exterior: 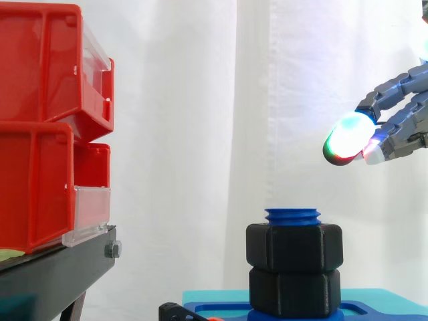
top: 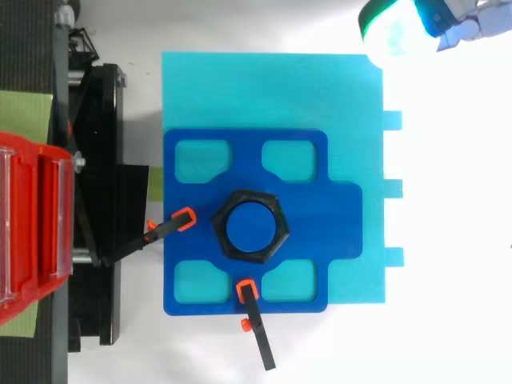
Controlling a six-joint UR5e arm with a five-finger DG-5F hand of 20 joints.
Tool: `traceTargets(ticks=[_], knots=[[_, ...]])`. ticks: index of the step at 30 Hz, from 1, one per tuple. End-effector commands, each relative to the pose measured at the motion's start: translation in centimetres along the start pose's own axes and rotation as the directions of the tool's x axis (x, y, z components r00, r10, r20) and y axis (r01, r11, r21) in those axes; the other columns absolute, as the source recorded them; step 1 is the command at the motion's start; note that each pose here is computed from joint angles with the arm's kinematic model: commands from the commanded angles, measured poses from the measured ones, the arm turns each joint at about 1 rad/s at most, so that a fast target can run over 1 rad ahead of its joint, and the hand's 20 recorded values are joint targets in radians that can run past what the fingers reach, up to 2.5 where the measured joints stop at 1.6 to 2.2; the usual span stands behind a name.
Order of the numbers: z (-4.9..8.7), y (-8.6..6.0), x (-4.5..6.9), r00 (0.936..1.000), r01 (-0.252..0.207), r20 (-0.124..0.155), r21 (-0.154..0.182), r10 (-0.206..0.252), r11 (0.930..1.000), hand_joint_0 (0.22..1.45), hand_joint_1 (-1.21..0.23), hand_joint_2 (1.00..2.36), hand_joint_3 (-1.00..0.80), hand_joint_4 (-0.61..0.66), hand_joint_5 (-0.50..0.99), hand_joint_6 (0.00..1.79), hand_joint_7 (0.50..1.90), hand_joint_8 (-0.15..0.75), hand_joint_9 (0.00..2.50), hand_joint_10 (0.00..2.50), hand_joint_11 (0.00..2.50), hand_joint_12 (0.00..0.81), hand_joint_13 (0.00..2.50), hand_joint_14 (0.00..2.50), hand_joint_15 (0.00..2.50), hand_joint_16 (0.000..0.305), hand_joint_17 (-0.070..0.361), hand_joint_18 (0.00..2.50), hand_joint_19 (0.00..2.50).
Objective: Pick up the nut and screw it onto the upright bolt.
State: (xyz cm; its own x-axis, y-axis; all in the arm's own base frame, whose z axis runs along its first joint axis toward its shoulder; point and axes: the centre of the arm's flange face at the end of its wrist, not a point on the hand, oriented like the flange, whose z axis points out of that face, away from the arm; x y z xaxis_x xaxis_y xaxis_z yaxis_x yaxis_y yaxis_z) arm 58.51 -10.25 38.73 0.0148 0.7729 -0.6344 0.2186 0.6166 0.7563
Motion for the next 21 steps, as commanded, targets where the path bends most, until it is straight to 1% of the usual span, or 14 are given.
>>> traceTargets(ticks=[1, 3, 4, 6, 8, 9, 10, 12, 13, 15, 18, 21], knots=[[0.01, -0.02, -0.07, 1.0000, -0.003, 0.002, 0.000, 0.003, 1.0000, 0.49, -0.35, 1.00, -0.50, 0.11, -0.25, 0.50, 0.69, 0.184, 0.00, 0.00, 0.00, 0.323, 0.00, 0.00, 0.00, 0.043, 0.096, 0.00, 0.00], [0.00, -0.09, -0.13, 1.0000, -0.008, 0.002, 0.002, 0.008, 1.0000, 0.49, -0.34, 1.00, -0.50, 0.11, -0.26, 0.50, 0.71, 0.185, 0.00, 0.00, 0.00, 0.322, 0.00, 0.00, 0.00, 0.043, 0.096, 0.00, 0.00], [0.00, -0.09, -0.13, 0.9999, -0.014, 0.002, 0.002, 0.014, 0.9999, 0.49, -0.34, 1.00, -0.50, 0.11, -0.26, 0.50, 0.68, 0.187, 0.00, 0.00, 0.00, 0.325, 0.00, 0.00, 0.00, 0.043, 0.097, 0.00, 0.00], [-0.03, -0.11, -0.01, 0.9998, -0.019, -0.001, 0.003, 0.019, 0.9998, 0.49, -0.34, 1.00, -0.50, 0.11, -0.26, 0.50, 0.68, 0.186, 0.00, 0.00, 0.00, 0.326, 0.00, 0.00, 0.00, 0.043, 0.096, 0.00, 0.00], [-0.06, -0.20, -0.07, 0.9997, -0.025, -0.002, 0.007, 0.025, 0.9997, 0.49, -0.33, 1.00, -0.50, 0.11, -0.26, 0.50, 0.71, 0.187, 0.00, 0.00, 0.00, 0.326, 0.00, 0.00, 0.00, 0.043, 0.096, 0.00, 0.00], [-0.02, -0.10, -0.11, 0.9995, -0.030, 0.000, 0.002, 0.030, 0.9995, 0.49, -0.33, 1.00, -0.50, 0.11, -0.26, 0.50, 0.71, 0.187, 0.00, 0.00, 0.00, 0.326, 0.00, 0.00, 0.00, 0.043, 0.096, 0.00, 0.00], [-0.02, -0.09, -0.10, 0.9995, -0.030, -0.001, 0.001, 0.030, 0.9995, 0.49, -0.33, 1.00, -0.50, 0.11, -0.26, 0.50, 0.68, 0.187, 0.00, 0.00, 0.00, 0.327, 0.00, 0.00, 0.00, 0.043, 0.096, 0.00, 0.00], [0.01, -0.07, -0.12, 0.9995, -0.031, 0.002, 0.000, 0.031, 0.9995, 0.49, -0.33, 1.00, -0.50, 0.11, -0.26, 0.50, 0.68, 0.187, 0.00, 0.00, 0.00, 0.326, 0.00, 0.00, 0.00, 0.043, 0.096, 0.00, 0.00], [0.01, -0.01, -0.05, 0.9995, -0.031, 0.000, -0.001, 0.031, 0.9995, 0.49, -0.33, 1.00, -0.50, 0.11, -0.26, 0.50, 0.72, 0.186, 0.00, 0.00, 0.00, 0.326, 0.00, 0.00, 0.00, 0.043, 0.096, 0.00, 0.00], [0.00, 0.02, 0.01, 0.9995, -0.030, 0.000, 0.000, 0.030, 0.9995, 0.49, -0.33, 1.00, -0.50, 0.11, -0.26, 0.50, 0.72, 0.187, 0.00, 0.00, 0.00, 0.325, 0.00, 0.00, 0.00, 0.042, 0.095, 0.00, 0.00], [-0.01, 0.01, 0.02, 0.9996, -0.030, -0.001, 0.001, 0.030, 0.9996, 0.49, -0.33, 1.00, -0.50, 0.11, -0.26, 0.50, 0.67, 0.186, 0.00, 0.00, 0.00, 0.326, 0.00, 0.00, 0.00, 0.043, 0.097, 0.00, 0.00], [0.00, 0.03, 0.02, 0.9995, -0.030, -0.002, -0.001, 0.030, 0.9995, 0.49, -0.33, 1.00, -0.50, 0.11, -0.26, 0.50, 0.71, 0.185, 0.00, 0.00, 0.00, 0.325, 0.00, 0.00, 0.00, 0.042, 0.096, 0.00, 0.00]])
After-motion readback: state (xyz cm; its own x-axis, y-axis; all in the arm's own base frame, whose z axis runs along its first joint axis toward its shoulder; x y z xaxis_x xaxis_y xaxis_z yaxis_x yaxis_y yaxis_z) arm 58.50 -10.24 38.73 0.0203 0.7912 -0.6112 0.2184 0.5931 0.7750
